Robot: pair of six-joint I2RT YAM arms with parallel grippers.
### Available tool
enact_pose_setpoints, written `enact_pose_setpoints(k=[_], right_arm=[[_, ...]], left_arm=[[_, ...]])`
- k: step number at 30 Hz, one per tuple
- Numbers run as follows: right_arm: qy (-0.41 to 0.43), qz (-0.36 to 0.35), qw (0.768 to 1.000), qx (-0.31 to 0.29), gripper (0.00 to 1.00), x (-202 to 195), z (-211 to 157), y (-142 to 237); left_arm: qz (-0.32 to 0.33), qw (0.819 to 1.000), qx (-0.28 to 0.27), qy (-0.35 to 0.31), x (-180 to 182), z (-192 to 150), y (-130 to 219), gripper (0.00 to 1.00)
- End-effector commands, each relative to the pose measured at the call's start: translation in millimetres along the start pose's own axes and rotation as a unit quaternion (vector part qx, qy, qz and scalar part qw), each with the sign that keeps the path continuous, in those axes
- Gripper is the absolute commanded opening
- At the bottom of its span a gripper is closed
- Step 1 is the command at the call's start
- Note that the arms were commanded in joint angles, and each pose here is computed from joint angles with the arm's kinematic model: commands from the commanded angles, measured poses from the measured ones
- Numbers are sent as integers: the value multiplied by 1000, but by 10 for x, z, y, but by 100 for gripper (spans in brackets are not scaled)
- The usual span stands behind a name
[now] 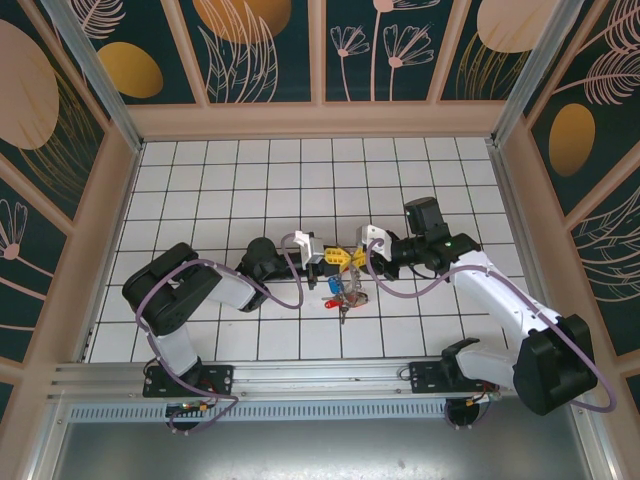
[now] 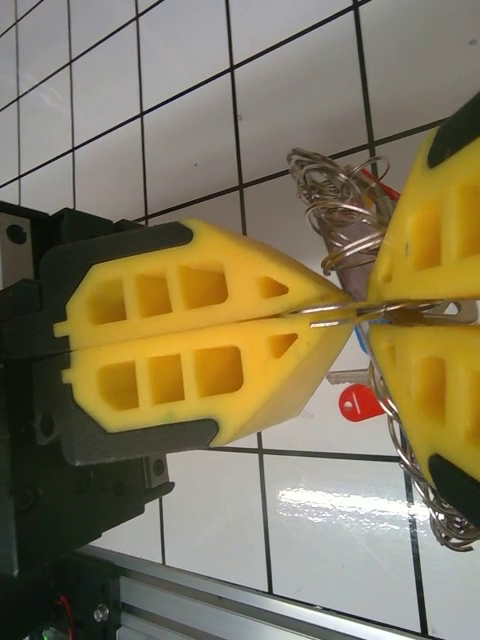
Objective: Put the keys on the keyring
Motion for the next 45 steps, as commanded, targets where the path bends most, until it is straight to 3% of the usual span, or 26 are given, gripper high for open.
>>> enact_pose_setpoints(k=[1, 4, 6, 12, 15, 19, 26, 29, 32, 35, 37, 45], right_arm=[[36, 21, 998, -39, 15, -13, 144, 6], [38, 25, 998, -41, 13, -11, 149, 5], [38, 22, 998, -38, 1, -17, 151, 6], [37, -1, 999, -8, 0, -54, 143, 22], [37, -17, 999, 17, 0, -70, 170, 47], [35, -33, 998, 49, 0, -96, 220, 70], [44, -50, 994, 90, 0, -113, 298, -2], [50, -53, 993, 87, 0, -109, 328, -8], [57, -51, 996, 55, 0, -77, 337, 42], [51, -39, 998, 6, 13, -45, 273, 146], [46, -30, 998, -22, 15, -23, 226, 204], [18, 0, 999, -31, 15, -3, 122, 194]], left_arm=[[-13, 999, -29, -19, -13, 86, -15, 0], [-13, 999, -28, -19, -15, 83, -11, 0], [-12, 999, -29, -20, -18, 89, -6, 0], [-6, 1000, -15, -19, -24, 85, 9, 6], [-26, 999, 32, -20, -20, 32, -23, 14], [-34, 992, 117, -23, 50, 46, -93, 16], [-42, 984, 173, -27, 128, 109, -165, 14], [-40, 984, 170, -20, 146, 127, -186, 0], [-34, 989, 142, -18, 128, 180, -170, 0], [-43, 995, 87, -14, 65, 263, -116, 0], [-54, 997, 57, -12, 36, 312, -99, 0], [-52, 998, 7, -16, 0, 349, -62, 0]])
Point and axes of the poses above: each hand's point on the last joint's axis, 136 mm out from that joint toward the fingers, its own y axis back along the fingers, its own x axis along the line the jaws close on, z = x × y, the point moved 10 cm from there along y, back along the fingers, and after that the axes turned 4 degrees about -y, right-handed, at the moved point
